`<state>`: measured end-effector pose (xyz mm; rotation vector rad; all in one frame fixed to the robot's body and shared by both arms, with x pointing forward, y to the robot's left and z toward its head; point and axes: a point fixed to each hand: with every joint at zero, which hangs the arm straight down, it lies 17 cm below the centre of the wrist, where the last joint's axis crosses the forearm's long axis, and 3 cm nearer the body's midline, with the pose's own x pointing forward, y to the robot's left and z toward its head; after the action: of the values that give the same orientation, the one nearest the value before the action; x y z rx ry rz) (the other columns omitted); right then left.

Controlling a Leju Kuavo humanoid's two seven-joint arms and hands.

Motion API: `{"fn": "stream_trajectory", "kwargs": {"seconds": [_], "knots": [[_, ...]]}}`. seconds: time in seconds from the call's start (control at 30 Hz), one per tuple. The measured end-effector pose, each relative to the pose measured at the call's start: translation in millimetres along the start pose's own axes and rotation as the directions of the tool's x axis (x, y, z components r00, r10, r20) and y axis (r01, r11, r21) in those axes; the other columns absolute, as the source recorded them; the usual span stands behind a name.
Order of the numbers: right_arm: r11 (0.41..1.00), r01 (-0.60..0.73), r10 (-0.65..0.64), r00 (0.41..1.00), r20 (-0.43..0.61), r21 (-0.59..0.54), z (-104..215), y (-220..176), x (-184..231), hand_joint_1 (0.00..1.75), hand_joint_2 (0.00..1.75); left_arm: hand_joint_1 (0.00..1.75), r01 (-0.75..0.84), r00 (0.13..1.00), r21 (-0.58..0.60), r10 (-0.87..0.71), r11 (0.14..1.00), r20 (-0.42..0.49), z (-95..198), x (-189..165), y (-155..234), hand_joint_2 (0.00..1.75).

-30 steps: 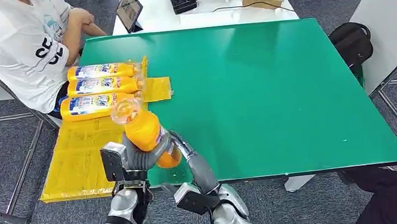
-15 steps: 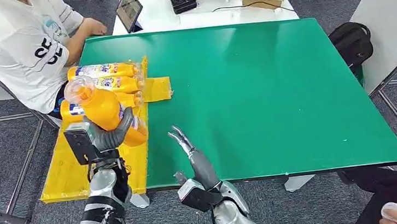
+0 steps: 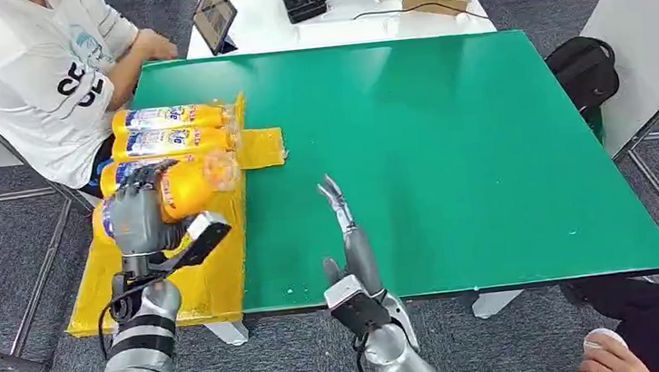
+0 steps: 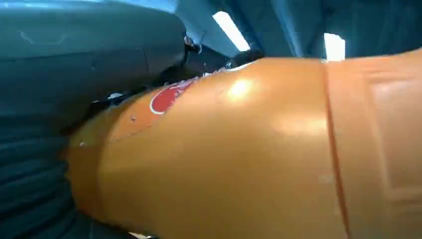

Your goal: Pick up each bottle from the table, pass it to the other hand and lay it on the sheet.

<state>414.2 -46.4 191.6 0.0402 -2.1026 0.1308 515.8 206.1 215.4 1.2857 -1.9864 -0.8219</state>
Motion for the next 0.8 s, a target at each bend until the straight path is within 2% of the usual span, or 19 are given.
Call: {"fn": "stream_trajectory", "kwargs": {"seconds": [0.07,0.1,0.13,0.17,0.27,0.37,0.6,0.8], "knots": [[0.999,0.0,0.001,1.0,0.013,-0.043,-3.5,-8.9,6.2,0.0,0.0,1.75,0.072,0.994,-0.043,-0.076,0.996,-0.082,3.7,-22.6,-4.8,1.75],[0.998,0.0,0.002,1.0,0.025,-0.067,-5.9,-13.9,11.5,0.0,0.0,1.75,0.107,0.979,-0.059,-0.115,0.993,-0.169,4.9,-42.5,-4.1,1.75],[0.996,-0.002,0.005,0.999,0.036,-0.086,-7.9,-17.3,16.1,0.0,0.0,1.75,0.132,0.966,-0.071,-0.144,0.989,-0.214,4.3,-51.3,-4.3,1.75],[0.995,-0.004,0.009,0.999,0.047,-0.101,-9.4,-20.3,20.5,0.0,0.0,1.75,0.155,0.959,-0.083,-0.17,0.984,-0.228,3.1,-54.4,-5.2,1.75],[0.99,-0.02,0.031,0.996,0.081,-0.137,-13.5,-28.0,33.1,0.0,0.0,1.75,0.219,0.954,-0.131,-0.24,0.967,-0.178,0.8,-50.3,-17.4,1.75],[0.987,-0.017,0.033,0.994,0.103,-0.158,-15.9,-31.8,42.4,0.0,0.0,1.75,0.268,0.955,-0.178,-0.285,0.947,-0.08,5.1,-37.4,-35.2,1.75],[0.988,-0.012,0.03,0.992,0.12,-0.151,-16.1,-30.9,47.9,0.0,0.0,1.75,0.372,0.928,-0.322,-0.353,0.871,0.117,32.4,-34.4,-85.3,1.75],[0.989,0.003,0.015,0.992,0.123,-0.147,-17.0,-31.6,49.3,0.0,0.0,1.75,0.418,0.908,-0.449,-0.383,0.79,0.17,56.2,-51.8,-116.0,1.75]]}}
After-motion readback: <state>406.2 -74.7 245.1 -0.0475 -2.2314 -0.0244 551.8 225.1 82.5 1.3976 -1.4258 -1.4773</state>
